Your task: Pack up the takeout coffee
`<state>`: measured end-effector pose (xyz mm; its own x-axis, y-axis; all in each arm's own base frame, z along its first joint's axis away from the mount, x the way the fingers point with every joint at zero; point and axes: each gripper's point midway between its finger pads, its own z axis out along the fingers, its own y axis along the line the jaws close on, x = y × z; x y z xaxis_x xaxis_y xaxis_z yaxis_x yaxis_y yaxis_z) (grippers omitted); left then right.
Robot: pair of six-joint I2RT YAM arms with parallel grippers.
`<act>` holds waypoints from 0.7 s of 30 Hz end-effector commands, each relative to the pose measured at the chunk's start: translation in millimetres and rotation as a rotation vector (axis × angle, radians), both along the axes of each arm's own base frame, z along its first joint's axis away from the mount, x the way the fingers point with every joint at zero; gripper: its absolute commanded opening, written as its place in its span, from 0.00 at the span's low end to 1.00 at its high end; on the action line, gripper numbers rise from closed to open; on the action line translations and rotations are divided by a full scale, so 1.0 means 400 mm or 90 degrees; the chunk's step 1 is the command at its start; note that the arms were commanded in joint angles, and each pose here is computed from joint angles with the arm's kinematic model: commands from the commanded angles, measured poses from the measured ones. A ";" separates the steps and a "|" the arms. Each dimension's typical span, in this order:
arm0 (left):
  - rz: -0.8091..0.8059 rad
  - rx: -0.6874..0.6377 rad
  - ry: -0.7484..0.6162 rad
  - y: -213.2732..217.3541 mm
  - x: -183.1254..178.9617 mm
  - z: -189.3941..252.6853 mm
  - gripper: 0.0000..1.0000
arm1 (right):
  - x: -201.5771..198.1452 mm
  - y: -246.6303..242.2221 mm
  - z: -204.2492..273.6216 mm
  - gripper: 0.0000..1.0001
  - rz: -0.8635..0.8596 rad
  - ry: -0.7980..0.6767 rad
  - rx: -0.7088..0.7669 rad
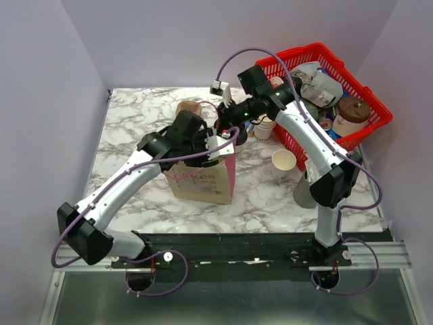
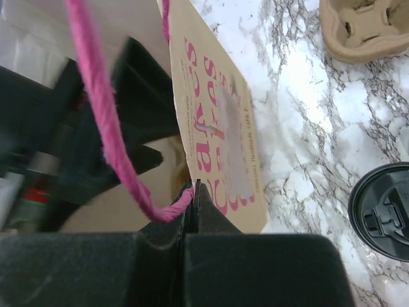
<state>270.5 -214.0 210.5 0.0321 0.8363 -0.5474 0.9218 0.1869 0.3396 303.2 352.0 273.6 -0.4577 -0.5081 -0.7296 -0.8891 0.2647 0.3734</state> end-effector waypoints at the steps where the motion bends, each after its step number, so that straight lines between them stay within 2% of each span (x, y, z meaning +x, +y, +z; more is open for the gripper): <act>1: -0.063 -0.160 -0.024 -0.054 -0.050 0.165 0.79 | -0.001 -0.005 -0.027 0.01 0.001 0.028 -0.008; 4: -0.069 -0.204 -0.029 -0.073 -0.057 0.190 0.82 | 0.008 -0.006 -0.036 0.00 0.001 0.017 -0.015; 8: -0.012 -0.236 -0.027 -0.075 -0.024 0.202 0.82 | 0.013 -0.008 -0.036 0.00 0.004 0.004 -0.017; 12: 0.040 -0.356 -0.021 -0.052 0.005 0.317 0.82 | 0.016 -0.013 -0.028 0.00 0.011 -0.020 -0.017; 15: 0.057 -0.406 -0.070 -0.021 0.029 0.416 0.85 | 0.019 -0.014 -0.024 0.00 0.022 -0.038 -0.017; 18: 0.070 -0.376 -0.084 0.023 0.059 0.435 0.89 | 0.020 -0.014 -0.017 0.01 0.031 -0.052 -0.013; 21: 0.091 -0.335 -0.038 0.055 0.079 0.386 0.89 | 0.024 -0.015 -0.021 0.01 0.037 -0.060 -0.014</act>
<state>302.8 -197.4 368.2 0.0251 0.4350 -0.9001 0.8229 0.5023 0.2657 310.9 348.3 267.6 -0.3892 -0.5322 -0.7519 -0.9211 0.2331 0.3118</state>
